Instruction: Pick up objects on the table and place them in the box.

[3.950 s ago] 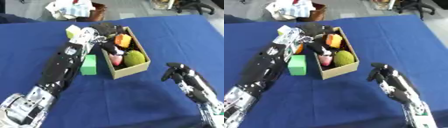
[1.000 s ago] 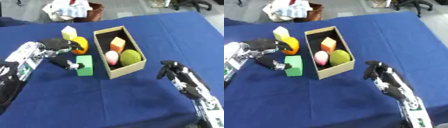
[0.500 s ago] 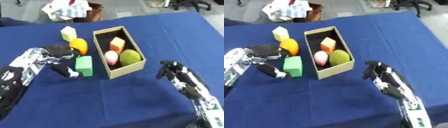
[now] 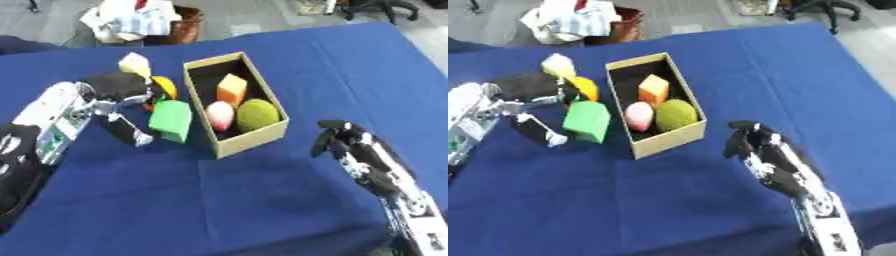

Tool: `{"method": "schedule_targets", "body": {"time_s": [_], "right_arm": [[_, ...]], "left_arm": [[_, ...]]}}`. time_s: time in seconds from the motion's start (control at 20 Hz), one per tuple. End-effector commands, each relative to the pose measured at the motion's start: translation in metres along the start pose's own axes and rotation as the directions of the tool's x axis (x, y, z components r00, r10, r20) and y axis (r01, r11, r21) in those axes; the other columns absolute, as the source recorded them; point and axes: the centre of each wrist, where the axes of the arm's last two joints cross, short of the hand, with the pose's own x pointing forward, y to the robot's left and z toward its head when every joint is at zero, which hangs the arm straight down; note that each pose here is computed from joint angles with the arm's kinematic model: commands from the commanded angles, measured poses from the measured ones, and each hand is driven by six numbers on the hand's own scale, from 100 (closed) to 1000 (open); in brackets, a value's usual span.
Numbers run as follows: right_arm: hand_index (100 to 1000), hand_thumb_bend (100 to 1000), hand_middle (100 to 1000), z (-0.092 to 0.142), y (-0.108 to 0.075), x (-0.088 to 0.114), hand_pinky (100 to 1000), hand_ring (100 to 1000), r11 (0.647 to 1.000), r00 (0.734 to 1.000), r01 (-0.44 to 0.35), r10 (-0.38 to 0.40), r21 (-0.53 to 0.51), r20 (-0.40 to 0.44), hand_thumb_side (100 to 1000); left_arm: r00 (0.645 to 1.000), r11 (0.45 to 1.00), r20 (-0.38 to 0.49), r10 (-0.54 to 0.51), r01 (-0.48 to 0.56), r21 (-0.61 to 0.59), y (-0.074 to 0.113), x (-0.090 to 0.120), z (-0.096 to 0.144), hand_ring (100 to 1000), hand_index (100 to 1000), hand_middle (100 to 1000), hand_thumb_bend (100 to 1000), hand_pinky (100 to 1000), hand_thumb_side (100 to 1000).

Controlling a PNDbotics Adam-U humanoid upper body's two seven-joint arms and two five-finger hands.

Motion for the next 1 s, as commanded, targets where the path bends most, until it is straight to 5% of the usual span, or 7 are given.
{"method": "schedule_targets", "body": {"time_s": [0.05, 0.25, 0.55, 1.0], "right_arm": [[826, 100, 562, -0.003, -0.003, 0.005, 587, 577, 1.0, 1.0, -0.017, 0.017, 0.012, 0.013, 457], [826, 100, 562, -0.007, -0.001, 0.005, 587, 577, 1.0, 1.0, -0.009, 0.008, 0.02, 0.025, 456], [826, 100, 562, -0.011, 0.004, 0.004, 586, 577, 0.999, 0.999, 0.006, -0.007, 0.041, 0.035, 454], [826, 100, 562, -0.014, 0.007, 0.004, 586, 576, 0.998, 0.999, 0.016, -0.019, 0.057, 0.042, 452]], "left_arm": [[1.0, 0.997, 0.006, 0.027, -0.028, 0.068, 0.027, 0.006, -0.017, 615, 809, 569, 100, 754, 279], [0.999, 0.997, 0.021, 0.033, -0.034, 0.072, 0.034, 0.018, -0.057, 622, 816, 579, 100, 756, 280], [0.999, 0.997, -0.016, 0.034, -0.032, 0.069, 0.018, 0.034, -0.102, 628, 828, 588, 100, 757, 282], [0.983, 0.991, -0.176, 0.06, -0.038, 0.126, -0.017, 0.039, -0.125, 627, 867, 595, 100, 753, 270]]}}
